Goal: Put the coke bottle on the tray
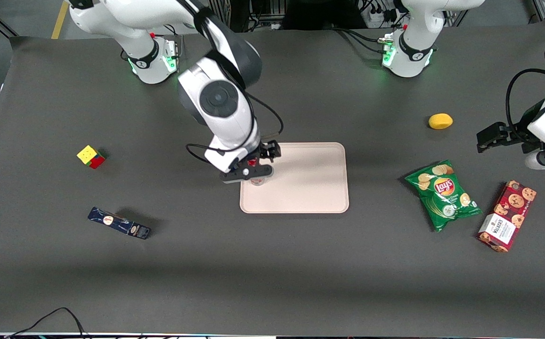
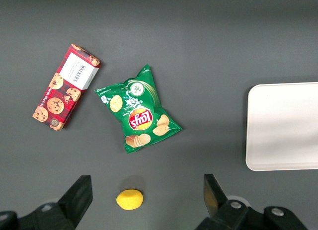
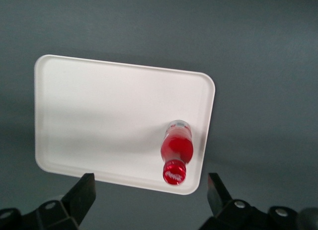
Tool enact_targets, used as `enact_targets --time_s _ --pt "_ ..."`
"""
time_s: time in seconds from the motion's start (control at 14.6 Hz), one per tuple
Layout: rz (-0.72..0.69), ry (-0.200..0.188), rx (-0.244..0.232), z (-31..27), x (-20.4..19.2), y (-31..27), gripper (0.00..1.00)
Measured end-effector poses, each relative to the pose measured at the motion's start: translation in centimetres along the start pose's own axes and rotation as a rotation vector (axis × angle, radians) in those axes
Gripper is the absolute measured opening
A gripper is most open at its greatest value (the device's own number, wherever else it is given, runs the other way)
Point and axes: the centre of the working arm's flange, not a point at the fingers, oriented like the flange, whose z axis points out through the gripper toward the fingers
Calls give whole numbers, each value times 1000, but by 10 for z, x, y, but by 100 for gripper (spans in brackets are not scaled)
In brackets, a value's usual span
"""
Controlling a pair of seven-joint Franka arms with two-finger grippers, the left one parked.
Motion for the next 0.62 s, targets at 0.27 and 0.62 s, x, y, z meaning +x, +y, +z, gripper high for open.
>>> enact_targets --time_s 0.27,0.62 --pt "-2 65 16 -126 -16 49 100" --pt "53 78 16 -231 -18 204 100"
